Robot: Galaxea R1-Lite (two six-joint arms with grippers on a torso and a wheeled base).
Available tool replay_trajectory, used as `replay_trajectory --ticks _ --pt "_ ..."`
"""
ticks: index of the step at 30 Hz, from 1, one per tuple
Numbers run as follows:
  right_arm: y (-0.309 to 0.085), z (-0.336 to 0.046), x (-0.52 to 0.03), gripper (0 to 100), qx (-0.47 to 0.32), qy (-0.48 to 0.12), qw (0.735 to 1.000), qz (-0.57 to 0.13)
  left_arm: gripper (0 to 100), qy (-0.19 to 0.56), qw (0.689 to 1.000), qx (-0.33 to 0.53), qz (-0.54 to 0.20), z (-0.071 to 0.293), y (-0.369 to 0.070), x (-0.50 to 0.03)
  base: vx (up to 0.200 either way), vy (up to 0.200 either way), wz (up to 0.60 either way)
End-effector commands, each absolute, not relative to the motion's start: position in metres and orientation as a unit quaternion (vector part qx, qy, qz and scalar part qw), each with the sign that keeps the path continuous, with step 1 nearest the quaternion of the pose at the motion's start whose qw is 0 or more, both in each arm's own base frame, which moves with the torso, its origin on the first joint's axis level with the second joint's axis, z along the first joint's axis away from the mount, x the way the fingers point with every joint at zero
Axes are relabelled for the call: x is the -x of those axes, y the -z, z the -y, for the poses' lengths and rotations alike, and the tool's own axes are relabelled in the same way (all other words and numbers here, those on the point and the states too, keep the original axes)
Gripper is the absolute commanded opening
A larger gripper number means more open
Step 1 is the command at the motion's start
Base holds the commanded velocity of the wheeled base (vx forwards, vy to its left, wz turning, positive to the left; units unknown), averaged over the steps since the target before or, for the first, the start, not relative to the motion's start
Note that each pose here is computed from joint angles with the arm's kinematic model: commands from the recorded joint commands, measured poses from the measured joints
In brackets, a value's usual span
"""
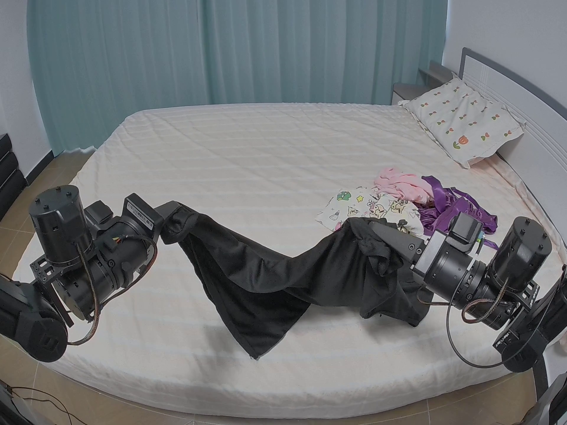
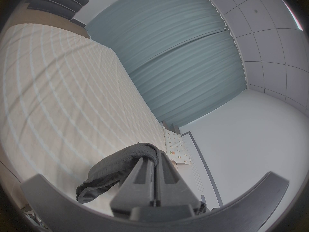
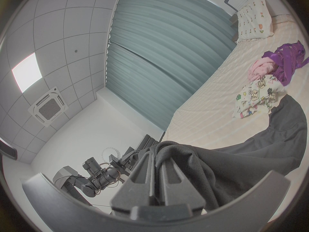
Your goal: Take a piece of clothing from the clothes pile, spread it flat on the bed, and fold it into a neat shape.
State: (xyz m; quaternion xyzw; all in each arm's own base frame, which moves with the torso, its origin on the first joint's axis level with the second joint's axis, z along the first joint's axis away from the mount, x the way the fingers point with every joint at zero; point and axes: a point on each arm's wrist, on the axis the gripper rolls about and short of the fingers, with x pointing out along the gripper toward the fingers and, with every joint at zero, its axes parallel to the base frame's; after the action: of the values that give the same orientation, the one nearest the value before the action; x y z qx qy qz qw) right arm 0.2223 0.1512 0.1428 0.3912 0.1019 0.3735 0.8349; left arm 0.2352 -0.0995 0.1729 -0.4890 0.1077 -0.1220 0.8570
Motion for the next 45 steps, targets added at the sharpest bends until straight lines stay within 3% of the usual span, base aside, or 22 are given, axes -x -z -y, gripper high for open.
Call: replay_trajectory --ticks 1,14,23,34,45 --pt "-0.143 -0.153 -0.221 0 -0.392 -0.378 0.833 -0.100 0 0.122 0.857 0.489 -0.108 0.099 -0.173 -0.235 0.000 0.200 0.00" --pt "-0.144 -0.150 -0.222 0 -0.392 -0.374 0.835 -0.098 0 0.122 0.857 0.489 -0.110 0.099 -0.172 -0.234 0.000 0.200 0.00" --pt "-0.140 -0.150 -0.223 0 -0.386 -0.372 0.838 -0.101 0 0.122 0.856 0.489 -0.113 0.099 -0.170 -0.234 0.000 0.000 0.00" --pt "-0.143 -0.141 -0.205 0 -0.341 -0.393 0.849 -0.093 0 0.138 0.854 0.489 -0.114 0.103 -0.175 -0.225 -0.200 0.000 0.00" --pt "-0.187 -0.115 -0.165 0 -0.336 -0.468 0.817 -0.018 0 0.189 0.844 0.493 -0.091 0.107 -0.200 -0.196 -0.200 0.000 0.00"
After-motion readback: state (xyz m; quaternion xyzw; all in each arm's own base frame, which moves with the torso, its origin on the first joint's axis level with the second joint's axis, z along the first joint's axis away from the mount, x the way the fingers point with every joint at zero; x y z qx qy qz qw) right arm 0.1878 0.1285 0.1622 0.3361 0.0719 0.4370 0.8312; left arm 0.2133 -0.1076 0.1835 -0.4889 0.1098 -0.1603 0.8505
